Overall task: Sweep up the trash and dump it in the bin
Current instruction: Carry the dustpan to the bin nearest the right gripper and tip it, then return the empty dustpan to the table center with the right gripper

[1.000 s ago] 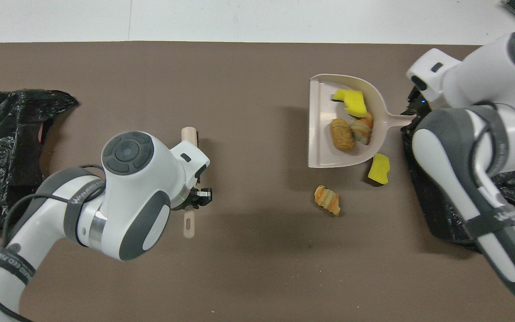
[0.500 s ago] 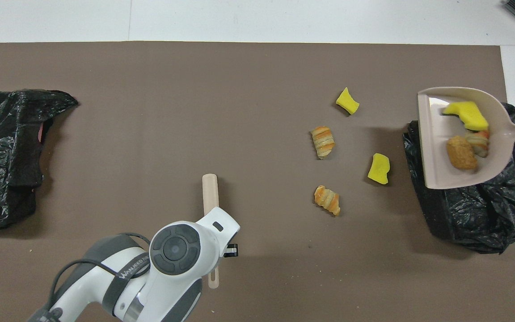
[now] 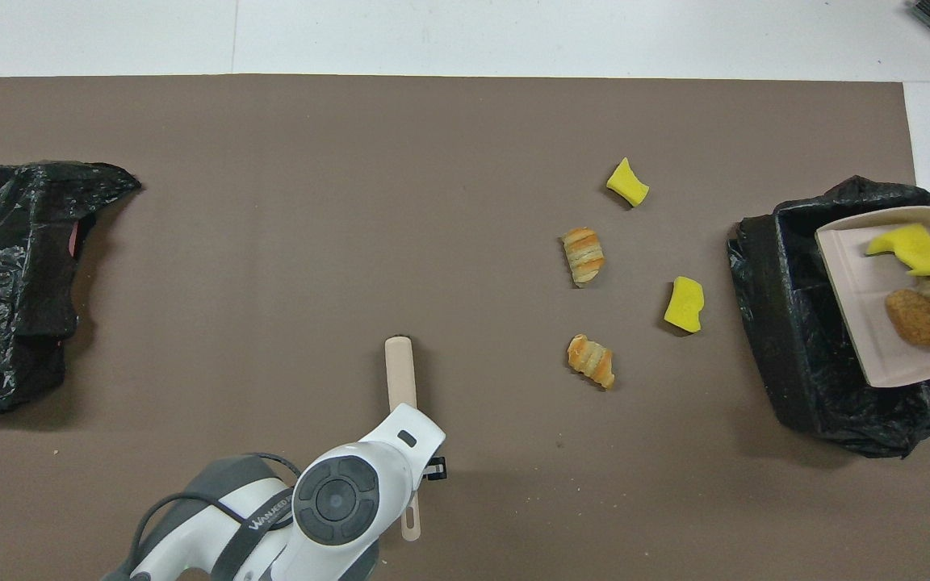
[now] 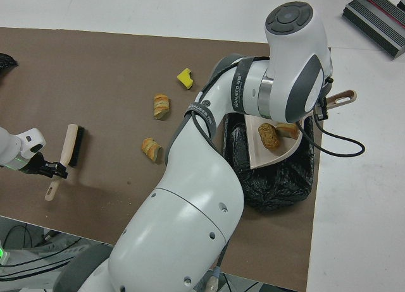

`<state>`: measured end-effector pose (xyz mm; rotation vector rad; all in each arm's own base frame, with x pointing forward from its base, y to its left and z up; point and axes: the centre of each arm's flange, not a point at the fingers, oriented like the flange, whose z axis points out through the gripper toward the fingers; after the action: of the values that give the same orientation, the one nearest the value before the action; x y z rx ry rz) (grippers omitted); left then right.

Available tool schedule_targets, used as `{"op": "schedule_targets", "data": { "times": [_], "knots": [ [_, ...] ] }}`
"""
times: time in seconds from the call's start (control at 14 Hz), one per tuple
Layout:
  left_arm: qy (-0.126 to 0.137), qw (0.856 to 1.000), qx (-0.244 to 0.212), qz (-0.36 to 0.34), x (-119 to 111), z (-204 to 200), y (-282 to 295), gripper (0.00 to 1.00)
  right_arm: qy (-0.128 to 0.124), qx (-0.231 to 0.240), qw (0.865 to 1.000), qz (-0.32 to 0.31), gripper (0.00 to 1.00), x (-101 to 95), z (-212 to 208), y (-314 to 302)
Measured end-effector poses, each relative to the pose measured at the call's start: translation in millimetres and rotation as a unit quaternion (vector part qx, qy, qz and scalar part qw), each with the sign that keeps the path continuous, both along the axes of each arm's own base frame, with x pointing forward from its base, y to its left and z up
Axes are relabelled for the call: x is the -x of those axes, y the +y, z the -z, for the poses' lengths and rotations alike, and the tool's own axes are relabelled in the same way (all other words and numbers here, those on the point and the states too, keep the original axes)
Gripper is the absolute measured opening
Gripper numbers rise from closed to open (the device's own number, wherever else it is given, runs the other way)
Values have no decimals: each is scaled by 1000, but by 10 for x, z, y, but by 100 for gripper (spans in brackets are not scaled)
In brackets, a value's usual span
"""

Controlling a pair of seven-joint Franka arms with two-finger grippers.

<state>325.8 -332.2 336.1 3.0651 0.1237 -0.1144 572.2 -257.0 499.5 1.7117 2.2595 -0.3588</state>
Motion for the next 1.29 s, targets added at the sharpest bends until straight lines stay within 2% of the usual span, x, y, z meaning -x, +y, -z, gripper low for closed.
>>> {"op": "schedule_targets", "data": {
  "times": [0.21,0.5,0.64,0.79,1.0,1.29],
  "knots": [
    [-14,1000,13,-8,-490,-208,322,100,14,37,999,-25,32,55,49,79],
    [-34,999,24,-6,-1113,-505,858,100,30,84,994,-55,32,102,-34,232],
    [-34,999,22,0,-1399,-579,1122,100,42,136,986,-91,32,107,-127,467],
    [-36,999,10,6,-1719,-629,1420,100,44,181,977,-106,32,129,-168,713],
    [-31,999,-5,43,-2145,-700,1940,100,54,217,969,-108,32,201,-143,1000],
    [-35,995,-4,88,-2482,-998,2560,100,68,250,961,-96,32,246,-209,1206]
  ]
}}
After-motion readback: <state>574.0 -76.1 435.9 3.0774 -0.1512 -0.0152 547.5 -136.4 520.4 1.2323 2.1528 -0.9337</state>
